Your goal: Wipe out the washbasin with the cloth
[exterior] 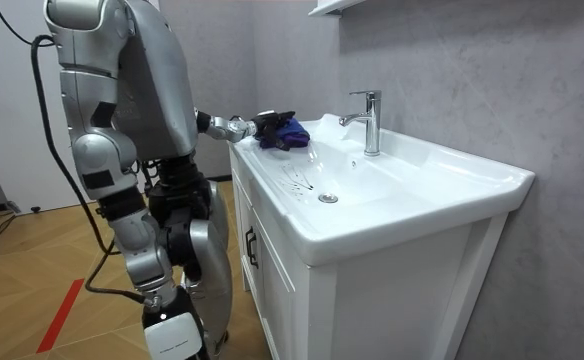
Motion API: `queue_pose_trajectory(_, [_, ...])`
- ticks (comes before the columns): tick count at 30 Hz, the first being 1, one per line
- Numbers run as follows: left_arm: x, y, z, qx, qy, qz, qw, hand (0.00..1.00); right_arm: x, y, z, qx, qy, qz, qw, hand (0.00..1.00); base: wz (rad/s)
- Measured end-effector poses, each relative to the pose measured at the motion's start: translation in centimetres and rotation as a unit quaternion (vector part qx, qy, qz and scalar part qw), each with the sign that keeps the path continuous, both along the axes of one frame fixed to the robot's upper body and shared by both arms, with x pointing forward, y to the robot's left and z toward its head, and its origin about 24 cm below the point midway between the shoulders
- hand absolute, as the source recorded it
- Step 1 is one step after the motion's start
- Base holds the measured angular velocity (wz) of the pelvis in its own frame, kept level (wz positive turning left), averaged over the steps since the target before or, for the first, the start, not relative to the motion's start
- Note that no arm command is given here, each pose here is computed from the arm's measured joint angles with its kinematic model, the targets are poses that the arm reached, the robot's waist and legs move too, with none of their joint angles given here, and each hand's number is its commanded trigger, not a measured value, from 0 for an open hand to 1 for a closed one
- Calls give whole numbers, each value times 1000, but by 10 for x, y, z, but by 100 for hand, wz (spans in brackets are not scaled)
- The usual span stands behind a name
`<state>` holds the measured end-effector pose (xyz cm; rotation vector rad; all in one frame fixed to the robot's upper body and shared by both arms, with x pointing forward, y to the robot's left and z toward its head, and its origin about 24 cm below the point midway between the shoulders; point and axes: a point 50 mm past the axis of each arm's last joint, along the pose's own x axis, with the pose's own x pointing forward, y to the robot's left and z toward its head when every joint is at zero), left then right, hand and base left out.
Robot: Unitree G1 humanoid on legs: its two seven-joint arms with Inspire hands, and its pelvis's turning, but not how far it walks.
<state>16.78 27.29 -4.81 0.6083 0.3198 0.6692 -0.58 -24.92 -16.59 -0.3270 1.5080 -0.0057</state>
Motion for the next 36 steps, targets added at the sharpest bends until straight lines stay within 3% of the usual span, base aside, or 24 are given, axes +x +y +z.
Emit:
queue_pose_trajectory(18, [-4,14,-10,33,79,-23,996,0,-10,-16,4,-26,36,-40,998,0,-2])
queue_pose_trajectory(19, [-4,16,-10,39,88,-25,995,35,-10,-16,4,-27,39,-41,998,0,0])
queue_pose_trajectory(20, [-5,17,-10,44,94,-27,994,100,-10,-16,5,-28,42,-41,998,0,0])
queue_pose_trajectory(29, [-12,28,-10,124,141,-26,982,100,-7,-20,7,-43,49,-19,998,0,0])
queue_pose_trajectory(36, [-13,33,-8,146,144,-21,979,100,-4,-22,8,-49,43,-13,998,0,-2])
